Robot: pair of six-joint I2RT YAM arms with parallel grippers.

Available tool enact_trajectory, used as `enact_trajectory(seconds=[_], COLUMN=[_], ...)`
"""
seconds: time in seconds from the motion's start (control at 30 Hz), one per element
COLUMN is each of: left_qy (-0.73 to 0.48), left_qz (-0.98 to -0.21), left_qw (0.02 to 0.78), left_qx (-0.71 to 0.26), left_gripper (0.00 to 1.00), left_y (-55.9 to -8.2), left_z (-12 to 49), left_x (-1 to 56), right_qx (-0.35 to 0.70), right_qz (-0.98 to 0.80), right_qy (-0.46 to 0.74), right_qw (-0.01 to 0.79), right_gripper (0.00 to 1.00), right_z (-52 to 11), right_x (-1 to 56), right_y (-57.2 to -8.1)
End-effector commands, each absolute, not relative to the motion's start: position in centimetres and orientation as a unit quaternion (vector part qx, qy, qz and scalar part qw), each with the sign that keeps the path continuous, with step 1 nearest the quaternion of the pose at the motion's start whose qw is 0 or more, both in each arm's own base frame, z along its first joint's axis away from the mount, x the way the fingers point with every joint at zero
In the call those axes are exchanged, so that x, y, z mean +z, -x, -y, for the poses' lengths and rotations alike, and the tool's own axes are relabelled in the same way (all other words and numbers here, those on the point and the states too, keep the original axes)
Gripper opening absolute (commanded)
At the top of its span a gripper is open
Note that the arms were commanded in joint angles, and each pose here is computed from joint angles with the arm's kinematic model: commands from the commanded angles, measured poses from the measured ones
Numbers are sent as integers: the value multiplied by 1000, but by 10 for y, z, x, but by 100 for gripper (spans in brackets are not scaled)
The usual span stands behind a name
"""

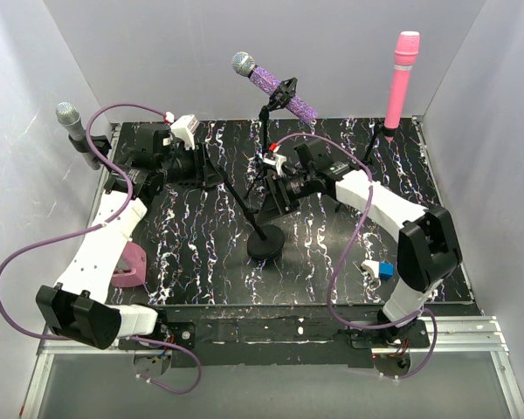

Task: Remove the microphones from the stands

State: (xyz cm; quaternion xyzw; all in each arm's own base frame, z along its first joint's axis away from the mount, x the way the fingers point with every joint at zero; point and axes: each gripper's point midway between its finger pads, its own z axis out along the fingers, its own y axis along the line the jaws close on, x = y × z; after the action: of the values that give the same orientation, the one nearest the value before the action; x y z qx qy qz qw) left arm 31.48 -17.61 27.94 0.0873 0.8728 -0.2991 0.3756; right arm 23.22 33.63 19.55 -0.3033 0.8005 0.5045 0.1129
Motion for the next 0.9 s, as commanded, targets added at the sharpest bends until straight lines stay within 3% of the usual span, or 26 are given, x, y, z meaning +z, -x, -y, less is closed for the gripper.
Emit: enact_trajectory(seconds=[0.0,0.23,0.67,0.87], left_qy=[-104,-108,-111,-114], left_qz=[-864,-863,-864,-864], left_qw=[365,364,366,362], left_qx=[-332,-334,-328,-330], left_gripper=[0,0,0,0], left_y=[-301,-298,-298,-296], left_z=[187,187,185,186], left_x=[286,288,287,286], right_qx=[549,550,521,555], right_qz=[-785,-794,-826,-807], right_qy=[274,248,204,196], right_qw=[85,72,66,51], right_gripper=[66,54,49,55], right_z=[-351,-359,-358,-359], right_x=[224,212,185,194], right_y=[-233,-247,-268,-269])
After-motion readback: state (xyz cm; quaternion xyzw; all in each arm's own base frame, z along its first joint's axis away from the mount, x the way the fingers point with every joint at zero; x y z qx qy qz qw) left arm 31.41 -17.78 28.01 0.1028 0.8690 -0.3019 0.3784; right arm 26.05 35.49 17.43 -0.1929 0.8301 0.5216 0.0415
